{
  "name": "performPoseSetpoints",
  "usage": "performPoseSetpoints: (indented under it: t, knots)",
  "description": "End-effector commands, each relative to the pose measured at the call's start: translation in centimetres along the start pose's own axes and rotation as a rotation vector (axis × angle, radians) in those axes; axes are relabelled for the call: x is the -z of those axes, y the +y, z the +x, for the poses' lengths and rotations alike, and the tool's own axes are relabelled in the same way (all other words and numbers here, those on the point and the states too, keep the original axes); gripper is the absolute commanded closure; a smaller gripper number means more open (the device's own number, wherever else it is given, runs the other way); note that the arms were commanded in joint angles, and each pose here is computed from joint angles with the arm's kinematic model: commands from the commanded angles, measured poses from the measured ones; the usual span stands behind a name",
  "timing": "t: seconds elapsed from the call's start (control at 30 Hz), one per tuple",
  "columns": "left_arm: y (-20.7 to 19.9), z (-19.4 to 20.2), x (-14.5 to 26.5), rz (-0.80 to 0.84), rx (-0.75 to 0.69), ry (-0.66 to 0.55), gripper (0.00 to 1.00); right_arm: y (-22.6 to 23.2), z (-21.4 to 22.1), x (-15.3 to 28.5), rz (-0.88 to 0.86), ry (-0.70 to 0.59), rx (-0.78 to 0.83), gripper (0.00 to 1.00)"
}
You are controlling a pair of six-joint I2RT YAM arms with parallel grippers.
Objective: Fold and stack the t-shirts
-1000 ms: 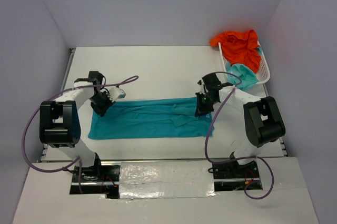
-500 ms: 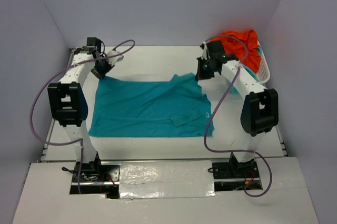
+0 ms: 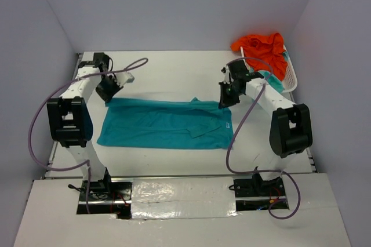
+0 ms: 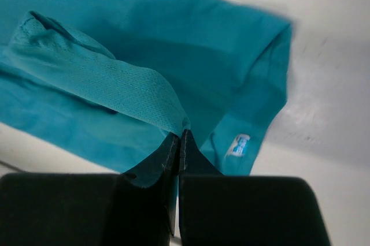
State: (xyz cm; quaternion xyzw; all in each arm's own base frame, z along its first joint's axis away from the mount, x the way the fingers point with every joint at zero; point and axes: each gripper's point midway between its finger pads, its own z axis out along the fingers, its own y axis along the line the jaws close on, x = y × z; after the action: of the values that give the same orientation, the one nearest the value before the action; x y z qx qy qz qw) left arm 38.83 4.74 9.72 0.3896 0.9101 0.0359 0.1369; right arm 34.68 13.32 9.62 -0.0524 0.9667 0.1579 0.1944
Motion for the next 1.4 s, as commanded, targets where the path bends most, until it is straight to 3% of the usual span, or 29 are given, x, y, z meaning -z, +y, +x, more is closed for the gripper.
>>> performPoseSetpoints:
  t: [0.0, 0.23, 0.47, 0.57, 0.6, 0.63, 0.67, 0.73, 0.77, 0.8, 0.87, 0.9, 0.93, 0.97, 1.07, 1.2, 1.27, 1.37]
  knots:
    - [-4.2, 4.6, 0.0, 0.11, -0.069, 0.119, 1.0, 1.5, 1.3, 1.2, -0.037, -0.026, 0.012, 1.0]
    - [-8.4, 8.3, -1.7, 0.202, -0.074, 0.226, 1.0, 2.5, 5.8, -0.6, -0.065, 0.068, 0.002, 1.0]
    - [-7.9, 7.4, -3.1, 0.19, -0.038, 0.221, 0.96, 2.5, 7.7, -2.2, -0.055, 0.127, -0.017, 1.0]
    - [-7.2, 7.2, -2.9, 0.169, -0.038, 0.228, 0.67, 2.3, 8.0, -2.4, -0.048, 0.131, -0.019, 1.0]
    - [-6.6, 6.8, -2.6, 0.151, -0.04, 0.22, 0.5, 2.2, 8.1, -2.5, -0.043, 0.135, -0.022, 1.0]
    - [-6.2, 6.6, -2.3, 0.138, -0.04, 0.223, 0.41, 2.1, 8.4, -2.5, -0.039, 0.14, -0.025, 1.0]
    - [-5.7, 6.1, -1.9, 0.119, -0.037, 0.207, 0.2, 2.1, 8.4, -2.6, -0.04, 0.141, -0.029, 0.98]
    - [-3.0, 3.0, 0.2, 0.038, 0.0, 0.119, 0.19, 2.3, 8.5, -2.7, -0.05, 0.136, -0.04, 0.92]
    - [-2.3, 1.2, 1.1, 0.029, 0.023, 0.05, 0.19, 2.4, 9.0, -3.0, -0.063, 0.148, -0.046, 0.73]
    - [0.0, -2.2, 3.7, -0.033, 0.042, -0.069, 0.19, 2.5, 9.0, -3.1, -0.071, 0.149, -0.052, 0.61]
    - [-0.5, -7.5, 6.3, 0.015, 0.073, -0.264, 0.21, 2.6, 9.8, -3.4, -0.081, 0.172, -0.077, 0.43]
    - [-1.2, -11.3, 8.4, 0.025, 0.057, -0.365, 0.25, 2.7, 10.0, -3.3, -0.09, 0.171, -0.085, 0.4]
    - [-2.5, -13.3, 9.1, 0.06, 0.031, -0.408, 0.28, 2.9, 10.1, -3.2, -0.098, 0.168, -0.092, 0.39]
    - [-4.7, -14.8, 8.8, 0.128, 0.0, -0.415, 0.4, 3.2, 10.4, -2.6, -0.123, 0.159, -0.104, 0.38]
    - [-11.8, -19.6, 8.0, 0.268, -0.111, -0.44, 0.51, 3.5, 10.0, -1.0, -0.171, 0.088, -0.161, 0.38]
    - [-19.1, -23.5, 5.4, 0.444, -0.096, -0.46, 0.5, 3.1, 8.0, 0.6, -0.26, -0.017, -0.257, 0.4]
    - [-21.2, -24.5, 3.6, 0.48, -0.083, -0.447, 0.44, 3.0, 7.6, 0.7, -0.282, -0.023, -0.284, 0.4]
    - [-24.3, -26.7, 2.1, 0.532, -0.011, -0.467, 0.44, 2.3, 7.2, 0.5, -0.268, -0.023, -0.325, 0.43]
